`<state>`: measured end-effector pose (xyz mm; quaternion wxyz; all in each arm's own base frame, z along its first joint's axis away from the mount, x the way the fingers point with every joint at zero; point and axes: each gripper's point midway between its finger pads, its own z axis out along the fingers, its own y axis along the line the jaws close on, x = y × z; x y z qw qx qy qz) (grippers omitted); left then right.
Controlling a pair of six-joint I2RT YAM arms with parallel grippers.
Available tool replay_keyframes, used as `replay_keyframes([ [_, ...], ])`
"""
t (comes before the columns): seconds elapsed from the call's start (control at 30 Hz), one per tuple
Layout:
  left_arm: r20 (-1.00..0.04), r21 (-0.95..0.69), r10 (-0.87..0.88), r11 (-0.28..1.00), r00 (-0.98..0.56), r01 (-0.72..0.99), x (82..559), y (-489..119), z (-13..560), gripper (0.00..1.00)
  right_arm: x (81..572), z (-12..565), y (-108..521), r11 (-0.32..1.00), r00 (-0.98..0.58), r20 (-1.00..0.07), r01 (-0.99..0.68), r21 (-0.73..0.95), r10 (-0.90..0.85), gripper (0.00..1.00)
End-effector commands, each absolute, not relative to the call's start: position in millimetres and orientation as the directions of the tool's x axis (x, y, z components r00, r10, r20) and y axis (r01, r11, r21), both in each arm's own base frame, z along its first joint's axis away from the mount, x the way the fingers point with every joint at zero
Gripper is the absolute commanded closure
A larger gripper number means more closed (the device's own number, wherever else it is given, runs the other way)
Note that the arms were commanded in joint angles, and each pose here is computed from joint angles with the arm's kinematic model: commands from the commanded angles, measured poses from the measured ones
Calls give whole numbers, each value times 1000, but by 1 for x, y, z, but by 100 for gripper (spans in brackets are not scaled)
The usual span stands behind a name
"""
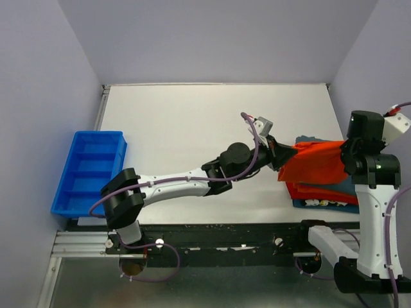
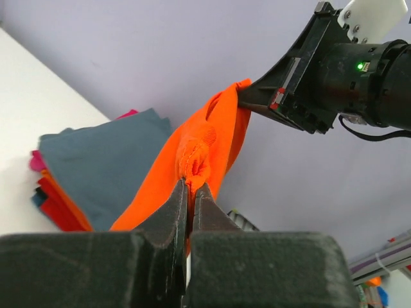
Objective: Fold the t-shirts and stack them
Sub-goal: Put the neatly folded tshirt into the corner of the board with both arms
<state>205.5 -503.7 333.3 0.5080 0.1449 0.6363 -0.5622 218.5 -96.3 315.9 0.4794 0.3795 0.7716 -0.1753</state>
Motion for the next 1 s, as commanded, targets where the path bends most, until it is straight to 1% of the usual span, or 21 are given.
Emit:
replay_keyframes([
  [0.0,-758,-618,-438,248,-483,746,193,-532,340,100,173,339,-141,447,-156,-916,894,28,371,99],
  [0.17,-722,-659,-428,186,-544,729,189,-569,327,100,149,354,-163,333,-97,-928,942,31,359,99],
  [0.23,-722,-660,-422,183,-548,729,190,-580,323,100,150,347,-166,323,-109,-926,946,15,361,99],
  [0.37,-742,-640,-428,223,-516,735,199,-581,320,100,159,332,-170,315,-129,-912,949,0,389,99],
  [0.57,-741,-639,-442,234,-506,732,203,-580,321,100,175,327,-172,313,-108,-895,949,37,433,99],
  [0.63,-749,-631,-443,250,-493,734,209,-579,321,100,183,318,-172,327,-127,-884,945,30,449,99],
  [0.77,-734,-648,-436,221,-520,729,217,-590,317,100,194,301,-177,319,-137,-869,947,25,476,99],
  [0.97,-725,-657,-452,228,-520,719,239,-595,318,100,203,289,-188,292,-140,-855,956,14,499,99],
])
